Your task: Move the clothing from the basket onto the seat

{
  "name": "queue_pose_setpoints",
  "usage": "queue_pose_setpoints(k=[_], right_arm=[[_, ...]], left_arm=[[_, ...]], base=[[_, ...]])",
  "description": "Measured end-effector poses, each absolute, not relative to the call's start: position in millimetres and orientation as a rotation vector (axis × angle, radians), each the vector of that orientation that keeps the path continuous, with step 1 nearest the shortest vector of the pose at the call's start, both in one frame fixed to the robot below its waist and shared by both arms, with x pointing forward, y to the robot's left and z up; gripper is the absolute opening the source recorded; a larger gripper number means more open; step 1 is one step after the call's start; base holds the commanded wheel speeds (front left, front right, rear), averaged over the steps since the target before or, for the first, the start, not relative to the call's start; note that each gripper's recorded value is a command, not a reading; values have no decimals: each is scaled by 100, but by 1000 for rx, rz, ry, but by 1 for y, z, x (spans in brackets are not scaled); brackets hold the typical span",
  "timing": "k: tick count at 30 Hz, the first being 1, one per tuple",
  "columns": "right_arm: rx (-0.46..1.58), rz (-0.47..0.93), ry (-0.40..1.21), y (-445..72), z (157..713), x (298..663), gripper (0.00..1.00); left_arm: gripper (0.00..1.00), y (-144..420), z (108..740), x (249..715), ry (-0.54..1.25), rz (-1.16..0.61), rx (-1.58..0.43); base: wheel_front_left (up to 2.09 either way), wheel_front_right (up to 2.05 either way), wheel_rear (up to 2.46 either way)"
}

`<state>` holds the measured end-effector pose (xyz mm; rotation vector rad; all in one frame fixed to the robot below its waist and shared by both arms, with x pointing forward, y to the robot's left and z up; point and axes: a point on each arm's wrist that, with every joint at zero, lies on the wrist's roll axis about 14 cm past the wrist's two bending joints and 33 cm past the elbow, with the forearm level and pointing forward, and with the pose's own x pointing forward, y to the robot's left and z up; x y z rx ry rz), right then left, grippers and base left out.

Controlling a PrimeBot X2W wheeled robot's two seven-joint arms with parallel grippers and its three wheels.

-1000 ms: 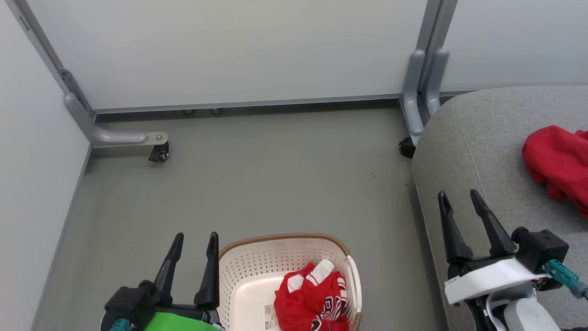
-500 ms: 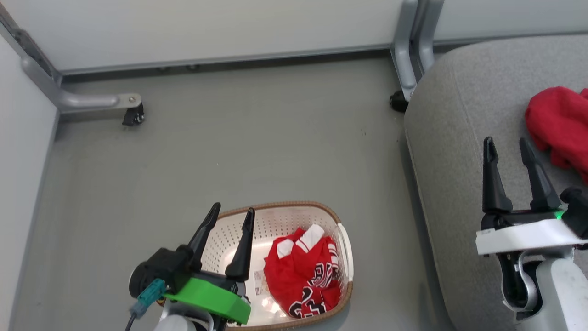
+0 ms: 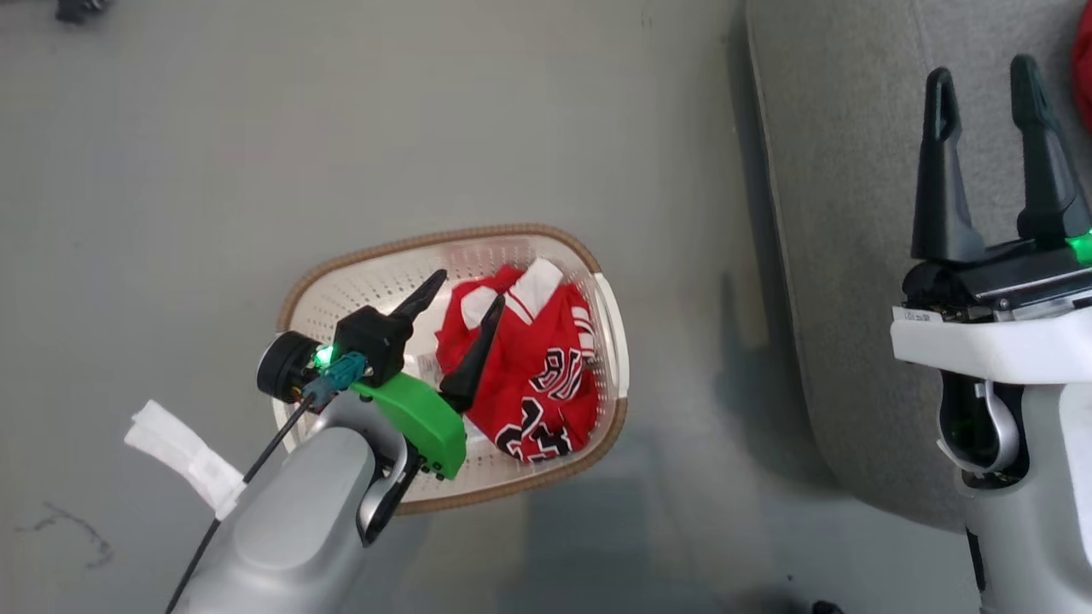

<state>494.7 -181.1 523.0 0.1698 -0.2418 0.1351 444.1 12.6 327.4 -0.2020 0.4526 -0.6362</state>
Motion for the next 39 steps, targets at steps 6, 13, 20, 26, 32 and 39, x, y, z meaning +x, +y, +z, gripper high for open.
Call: queue_pose_setpoints(k=[6, 13, 20, 26, 32, 39], right_arm=[[86, 146, -175, -184, 483, 511, 100], [63, 81, -96, -206, 436, 522, 100], [66, 83, -39, -202, 402, 527, 100], [42, 53, 22, -212, 381, 521, 100], [36, 38, 70, -216, 364, 515, 100], [35, 29, 98, -217, 356, 511, 100]], left_arm=[[100, -3, 241, 425, 681, -791, -82], [100, -23, 178, 406, 820, -933, -44], [100, -21, 122, 402, 918, -975, -1], [100, -40, 97, 395, 933, -1052, 15], [100, -43, 76, 411, 902, -1093, 110], [100, -46, 65, 414, 875, -1147, 221]], base=[[0, 0, 0], [0, 0, 0], [0, 0, 0], [0, 0, 0], [0, 0, 0], [0, 0, 0]])
